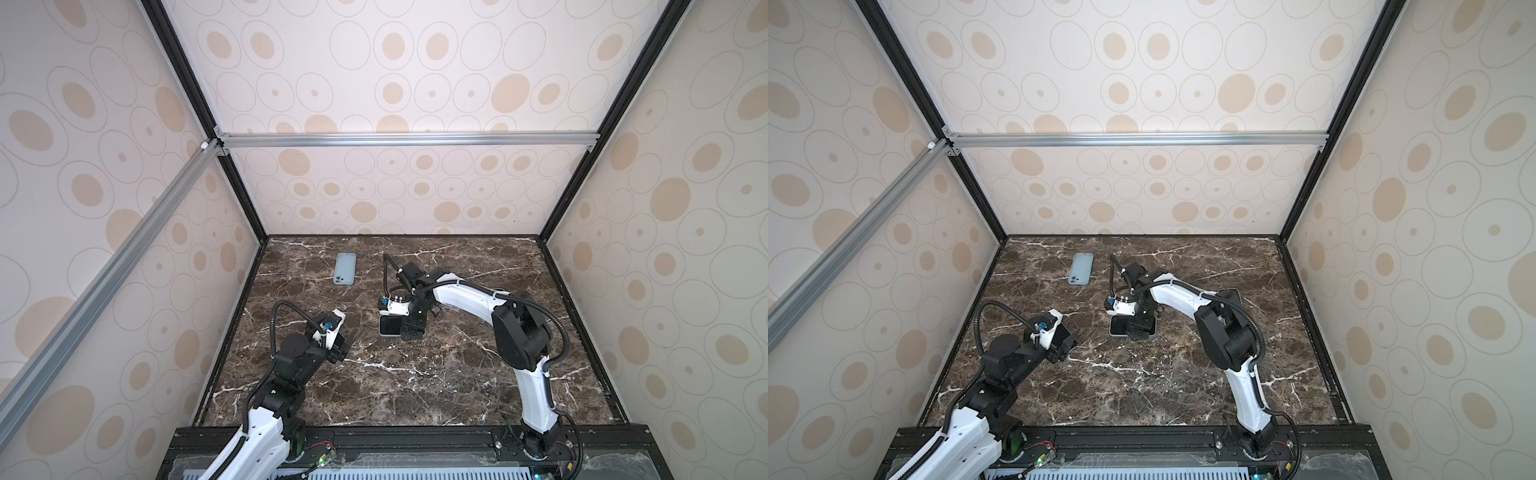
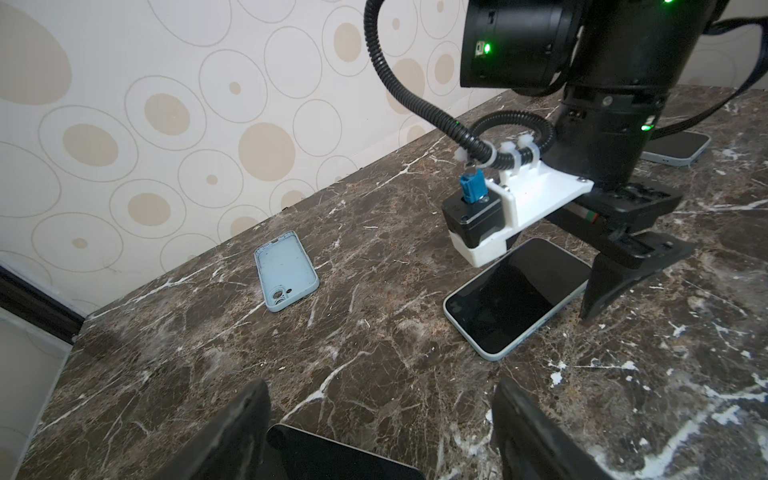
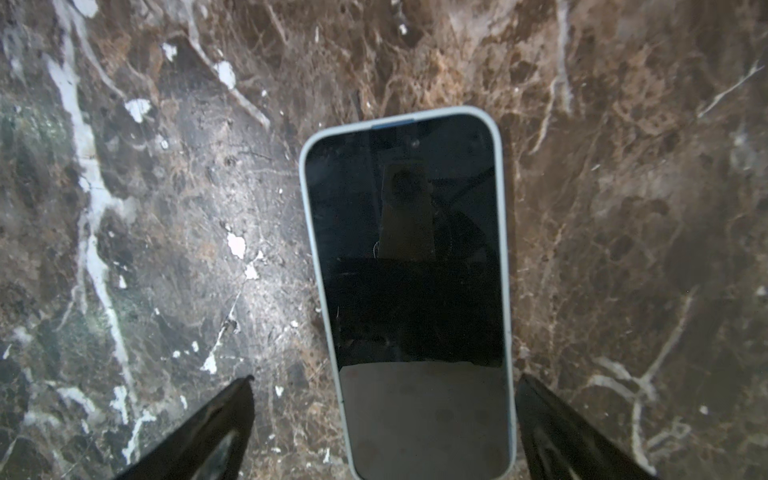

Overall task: Put the phone into the phone case
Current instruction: 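Lower the right gripper over the cased phone and grasp its long edges, then lift the cased phone with the right gripper and carry it farther from the robot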

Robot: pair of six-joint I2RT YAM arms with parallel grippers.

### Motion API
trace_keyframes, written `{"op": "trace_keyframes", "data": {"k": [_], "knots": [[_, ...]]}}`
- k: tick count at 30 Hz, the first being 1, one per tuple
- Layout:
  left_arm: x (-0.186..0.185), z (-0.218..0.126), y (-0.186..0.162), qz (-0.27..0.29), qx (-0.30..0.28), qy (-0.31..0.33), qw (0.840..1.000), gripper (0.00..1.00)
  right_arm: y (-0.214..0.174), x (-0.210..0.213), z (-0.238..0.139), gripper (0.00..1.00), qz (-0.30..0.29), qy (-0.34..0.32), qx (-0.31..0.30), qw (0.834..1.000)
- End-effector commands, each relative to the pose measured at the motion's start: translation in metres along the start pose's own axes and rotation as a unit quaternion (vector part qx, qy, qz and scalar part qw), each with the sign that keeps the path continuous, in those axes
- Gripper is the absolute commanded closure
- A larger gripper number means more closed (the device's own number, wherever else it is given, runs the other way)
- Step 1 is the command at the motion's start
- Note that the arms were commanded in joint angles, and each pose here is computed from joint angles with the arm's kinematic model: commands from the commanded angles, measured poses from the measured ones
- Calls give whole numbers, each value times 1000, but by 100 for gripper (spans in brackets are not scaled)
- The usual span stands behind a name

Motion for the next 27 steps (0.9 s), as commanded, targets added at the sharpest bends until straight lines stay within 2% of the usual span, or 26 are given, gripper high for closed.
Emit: {"op": "trace_keyframes", "data": {"k": [1, 12, 27], "knots": [[4, -2, 6, 2, -19, 15, 1000, 17, 1, 2, 6, 1, 1, 20, 15, 1000], [4, -4, 6, 3, -26, 21, 999, 16, -2, 3, 28, 0, 7, 30, 50, 998], [4, -5, 6, 5, -29, 22, 999, 17, 1, 4, 36, 12, 2, 23, 58, 998]]}}
Point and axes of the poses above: each gripper's point midway between its finger pads, its own z axis out along the fingers, its own x axis along the line the jaws close on, y = z × x, the point moved 9 cm from there along -z, back along the fingers, and after that the axes turned 3 degrees about z, right-handed, at the moved point
